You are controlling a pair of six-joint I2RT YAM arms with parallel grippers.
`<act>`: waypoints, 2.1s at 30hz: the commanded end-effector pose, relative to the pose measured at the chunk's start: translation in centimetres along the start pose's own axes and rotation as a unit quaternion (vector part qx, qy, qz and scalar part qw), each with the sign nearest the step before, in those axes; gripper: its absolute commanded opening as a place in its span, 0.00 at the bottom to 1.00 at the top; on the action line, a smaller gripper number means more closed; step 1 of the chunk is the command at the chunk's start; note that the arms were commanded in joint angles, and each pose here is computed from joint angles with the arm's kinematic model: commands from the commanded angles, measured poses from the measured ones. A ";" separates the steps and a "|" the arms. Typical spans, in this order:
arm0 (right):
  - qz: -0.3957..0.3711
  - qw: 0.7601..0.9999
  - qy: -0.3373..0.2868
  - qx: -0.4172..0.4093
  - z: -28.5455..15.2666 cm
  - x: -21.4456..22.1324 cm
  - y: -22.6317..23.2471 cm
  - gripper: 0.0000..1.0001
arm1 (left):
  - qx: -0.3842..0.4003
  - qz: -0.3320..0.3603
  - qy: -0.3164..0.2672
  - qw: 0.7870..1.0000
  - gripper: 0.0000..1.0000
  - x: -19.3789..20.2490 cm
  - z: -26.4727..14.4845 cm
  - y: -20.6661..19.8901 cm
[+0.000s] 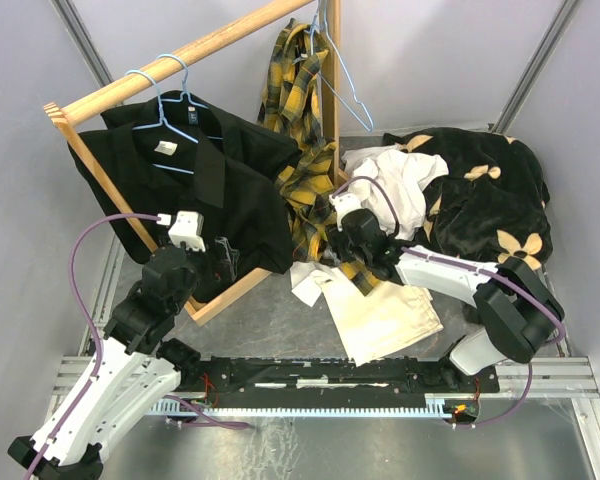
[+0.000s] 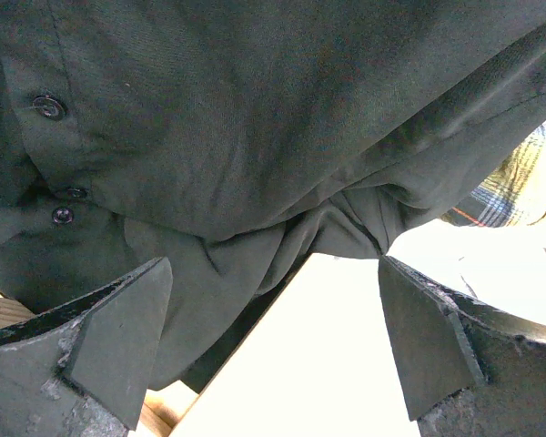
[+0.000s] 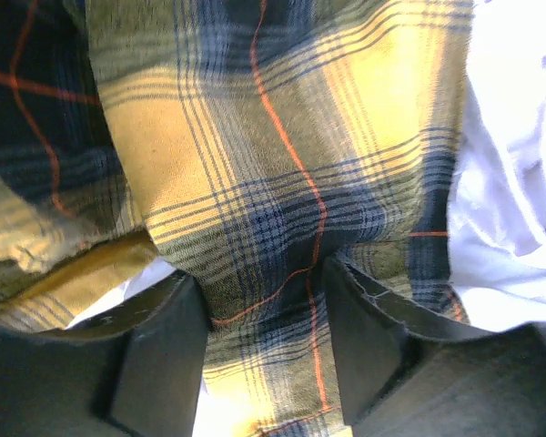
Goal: Place the shirt on the hanger
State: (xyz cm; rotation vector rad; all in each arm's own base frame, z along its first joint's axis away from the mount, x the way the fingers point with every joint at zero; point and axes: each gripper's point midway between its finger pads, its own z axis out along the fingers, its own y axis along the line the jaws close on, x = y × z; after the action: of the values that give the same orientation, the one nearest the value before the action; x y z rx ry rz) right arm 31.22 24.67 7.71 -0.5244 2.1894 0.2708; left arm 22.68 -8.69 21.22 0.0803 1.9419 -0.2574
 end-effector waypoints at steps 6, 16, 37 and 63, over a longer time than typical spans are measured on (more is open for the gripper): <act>0.022 0.994 -0.100 0.038 -0.6 -8.5 -0.6 0.43 | 0.010 -0.018 -0.027 0.999 1.00 -1.3 -0.1 -0.5; 0.089 0.981 -0.157 -0.073 0.1 -16.1 4.5 0.07 | 0.010 -0.017 -0.024 1.000 1.00 -1.3 0.0 -0.5; 0.335 0.831 -0.264 -0.357 4.8 -25.6 14.6 0.21 | 0.002 -0.022 -0.032 0.999 1.00 -1.5 -0.2 -0.2; 0.015 0.959 -0.190 -0.208 -3.0 -8.0 7.6 0.84 | 0.010 -0.021 -0.033 0.999 1.00 -1.4 -0.2 -0.5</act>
State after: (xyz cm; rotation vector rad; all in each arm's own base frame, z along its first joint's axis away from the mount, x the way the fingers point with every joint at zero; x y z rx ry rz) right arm 33.11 30.62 18.30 -0.3722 1.7871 0.7099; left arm 22.55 -8.54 21.37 0.0751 1.9303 -0.2585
